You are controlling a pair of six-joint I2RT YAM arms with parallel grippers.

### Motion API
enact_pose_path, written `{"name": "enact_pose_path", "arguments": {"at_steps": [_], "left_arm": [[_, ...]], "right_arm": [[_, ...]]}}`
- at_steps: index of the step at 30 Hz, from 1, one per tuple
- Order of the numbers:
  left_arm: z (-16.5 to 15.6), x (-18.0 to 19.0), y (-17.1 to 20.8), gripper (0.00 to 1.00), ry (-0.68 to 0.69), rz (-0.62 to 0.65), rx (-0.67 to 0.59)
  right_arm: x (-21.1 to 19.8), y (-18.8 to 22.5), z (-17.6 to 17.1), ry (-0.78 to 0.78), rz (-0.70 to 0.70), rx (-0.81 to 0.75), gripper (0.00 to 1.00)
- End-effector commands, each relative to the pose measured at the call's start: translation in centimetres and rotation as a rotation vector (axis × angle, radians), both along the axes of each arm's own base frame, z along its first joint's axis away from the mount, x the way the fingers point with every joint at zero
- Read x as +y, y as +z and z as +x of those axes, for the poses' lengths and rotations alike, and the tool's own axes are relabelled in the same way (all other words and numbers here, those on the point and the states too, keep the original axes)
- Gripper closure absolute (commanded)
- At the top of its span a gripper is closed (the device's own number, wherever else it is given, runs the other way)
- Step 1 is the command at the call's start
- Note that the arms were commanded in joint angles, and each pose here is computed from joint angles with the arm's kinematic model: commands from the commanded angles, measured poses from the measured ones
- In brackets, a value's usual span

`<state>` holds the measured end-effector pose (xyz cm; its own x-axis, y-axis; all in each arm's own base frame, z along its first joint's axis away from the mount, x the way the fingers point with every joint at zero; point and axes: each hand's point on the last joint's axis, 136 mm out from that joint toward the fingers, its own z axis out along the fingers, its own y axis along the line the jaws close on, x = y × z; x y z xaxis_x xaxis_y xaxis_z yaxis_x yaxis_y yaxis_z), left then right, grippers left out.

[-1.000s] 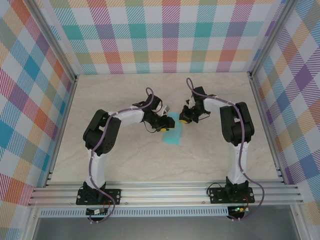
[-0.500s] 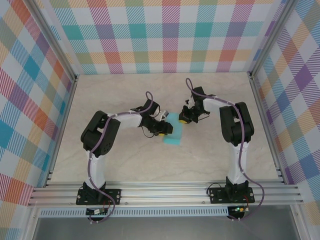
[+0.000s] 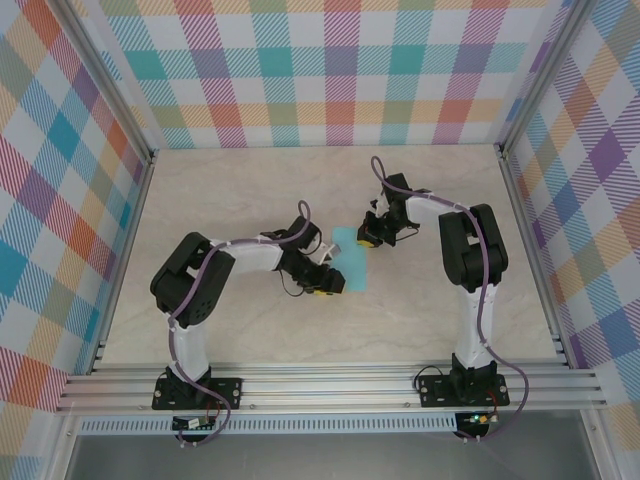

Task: Fold a paper plane with a square sheet of paper (fold left side to right side)
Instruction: First fold the square sheet of paper in half at the center of the table.

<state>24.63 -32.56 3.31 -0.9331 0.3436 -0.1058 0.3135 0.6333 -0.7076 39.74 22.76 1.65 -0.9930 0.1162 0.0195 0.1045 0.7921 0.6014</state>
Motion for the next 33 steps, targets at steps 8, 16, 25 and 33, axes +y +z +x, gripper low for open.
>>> {"name": "enact_pose_path", "arguments": {"at_steps": [8, 16, 25, 33], "left_arm": [[0.8, -0.1, 5.6, 0.52, 0.027, -0.092, -0.085], [6.7, -1.4, 4.5, 0.52, 0.089, -0.091, -0.123], [8.6, -1.7, -0.1, 0.53, 0.125, -0.029, -0.071], [4.4, 0.0, -0.8, 0.53, 0.051, 0.002, -0.033]], "right_arm": [[-1.5, -4.0, -3.1, 0.006, -0.123, 0.131, 0.96], [-1.5, -3.9, -3.0, 0.006, -0.124, 0.126, 0.96], [-1.5, -3.8, -3.1, 0.009, -0.124, 0.127, 0.96], [-1.7, -3.9, -3.1, 0.010, -0.131, 0.127, 0.96]]}}
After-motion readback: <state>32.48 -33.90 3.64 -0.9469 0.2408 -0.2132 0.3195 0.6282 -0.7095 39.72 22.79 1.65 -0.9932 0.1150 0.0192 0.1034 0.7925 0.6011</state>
